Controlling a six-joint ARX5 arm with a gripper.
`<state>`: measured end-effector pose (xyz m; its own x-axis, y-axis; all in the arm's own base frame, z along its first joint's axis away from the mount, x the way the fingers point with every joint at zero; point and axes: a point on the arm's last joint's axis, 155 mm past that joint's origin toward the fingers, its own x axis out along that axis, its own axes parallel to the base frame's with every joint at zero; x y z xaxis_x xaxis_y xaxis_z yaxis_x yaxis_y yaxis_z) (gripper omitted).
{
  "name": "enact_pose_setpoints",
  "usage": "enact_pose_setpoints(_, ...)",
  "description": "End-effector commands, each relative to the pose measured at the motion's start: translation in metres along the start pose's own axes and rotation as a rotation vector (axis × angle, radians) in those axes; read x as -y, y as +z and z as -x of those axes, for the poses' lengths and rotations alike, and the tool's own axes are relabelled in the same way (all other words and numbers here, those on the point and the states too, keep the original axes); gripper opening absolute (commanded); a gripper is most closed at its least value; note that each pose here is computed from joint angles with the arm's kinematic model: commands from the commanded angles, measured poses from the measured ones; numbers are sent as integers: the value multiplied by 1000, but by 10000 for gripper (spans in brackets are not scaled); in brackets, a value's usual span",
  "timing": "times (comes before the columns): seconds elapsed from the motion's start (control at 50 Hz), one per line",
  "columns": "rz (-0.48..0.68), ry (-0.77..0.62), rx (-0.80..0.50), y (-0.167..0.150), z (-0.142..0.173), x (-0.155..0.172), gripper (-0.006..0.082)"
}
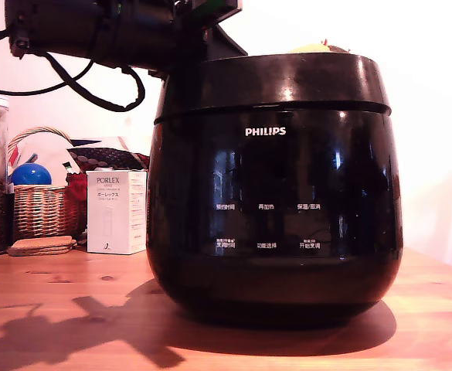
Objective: Close the rice cooker by pressing the lid down with medium force
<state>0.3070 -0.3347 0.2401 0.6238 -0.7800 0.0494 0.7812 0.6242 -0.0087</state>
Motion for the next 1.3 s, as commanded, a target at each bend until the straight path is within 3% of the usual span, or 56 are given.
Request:
enact_pose_setpoints(0.0,10,-10,-208,-80,13,3,-21)
enact_pose_setpoints(0.22,22,-11,-282,-115,16,3,-21)
enact_pose_setpoints(0.54,48,-9,-301,-132,27,5,-21)
enact_pose_setpoints(0.8,63,-44,-392,-170,30,14,-21)
enact_pose_setpoints(1.14,45,-62,-241,-126,20,17,-21)
enact_pose_setpoints(1.28,36,-79,-164,-92,21,20,-21)
